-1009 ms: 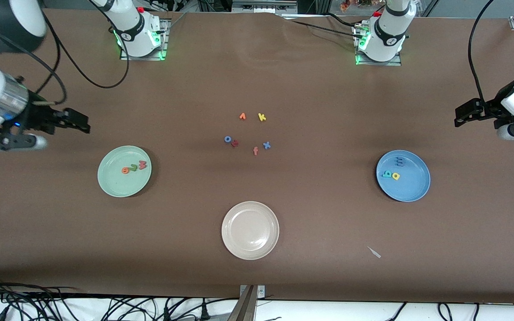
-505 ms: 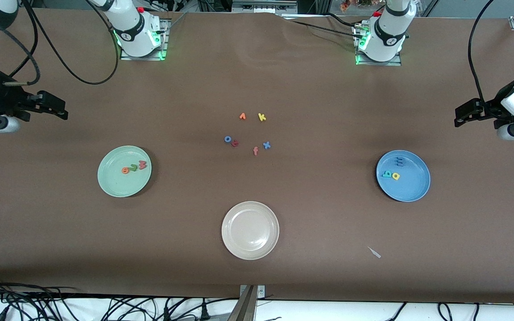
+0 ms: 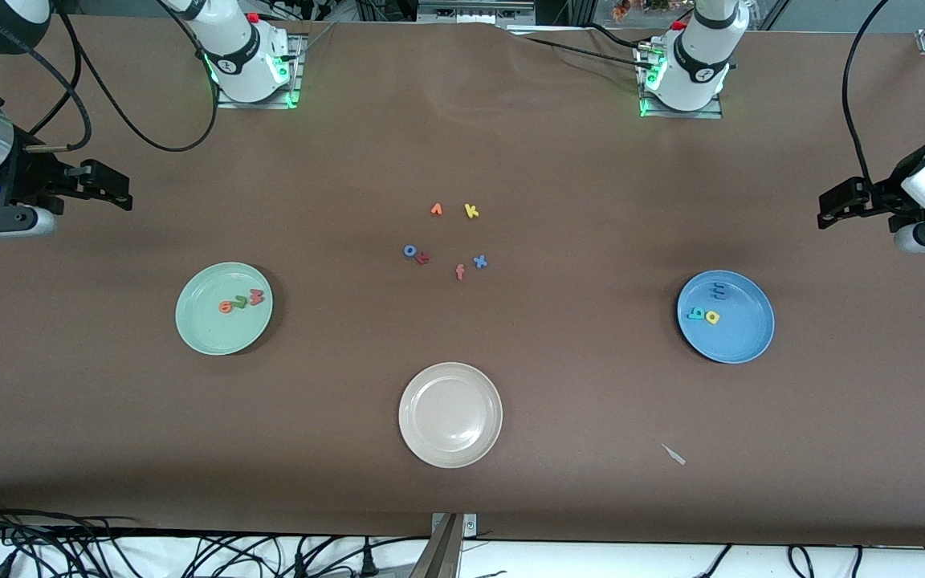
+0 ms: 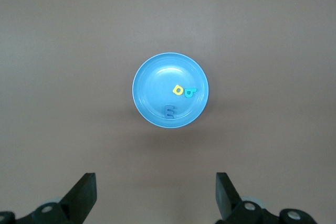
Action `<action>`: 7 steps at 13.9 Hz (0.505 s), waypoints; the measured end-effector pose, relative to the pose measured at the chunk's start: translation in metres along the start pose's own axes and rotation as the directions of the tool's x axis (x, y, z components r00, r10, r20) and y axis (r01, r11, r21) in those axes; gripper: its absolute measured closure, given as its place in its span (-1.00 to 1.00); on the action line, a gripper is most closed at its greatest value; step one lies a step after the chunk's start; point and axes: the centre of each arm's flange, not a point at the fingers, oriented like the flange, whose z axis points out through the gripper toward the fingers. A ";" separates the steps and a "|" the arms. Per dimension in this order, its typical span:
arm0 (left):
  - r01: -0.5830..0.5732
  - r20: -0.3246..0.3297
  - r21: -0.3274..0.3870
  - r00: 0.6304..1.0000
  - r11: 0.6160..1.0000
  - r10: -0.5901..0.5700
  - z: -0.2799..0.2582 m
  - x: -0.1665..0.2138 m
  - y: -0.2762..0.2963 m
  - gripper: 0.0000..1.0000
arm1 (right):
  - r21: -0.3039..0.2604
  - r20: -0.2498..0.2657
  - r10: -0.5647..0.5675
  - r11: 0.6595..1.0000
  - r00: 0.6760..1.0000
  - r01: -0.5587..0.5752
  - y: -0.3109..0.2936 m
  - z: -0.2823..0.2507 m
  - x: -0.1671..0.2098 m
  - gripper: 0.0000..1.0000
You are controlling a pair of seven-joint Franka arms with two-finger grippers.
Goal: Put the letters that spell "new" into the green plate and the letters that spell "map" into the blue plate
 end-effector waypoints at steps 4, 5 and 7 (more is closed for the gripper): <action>0.000 0.000 0.000 1.000 1.000 0.000 0.000 0.000 0.000 -1.00 | 0.000 -0.008 -0.005 1.000 1.000 0.005 -0.003 -0.003 0.001 -0.99; 0.000 0.000 0.000 1.000 1.000 0.000 0.000 0.000 0.000 -1.00 | -0.001 -0.013 -0.005 1.000 1.000 0.005 -0.003 -0.006 0.001 -1.00; 0.000 0.000 0.000 1.000 1.000 0.000 0.000 0.000 0.000 -1.00 | -0.001 -0.019 -0.004 1.000 1.000 0.004 -0.002 -0.008 0.001 -1.00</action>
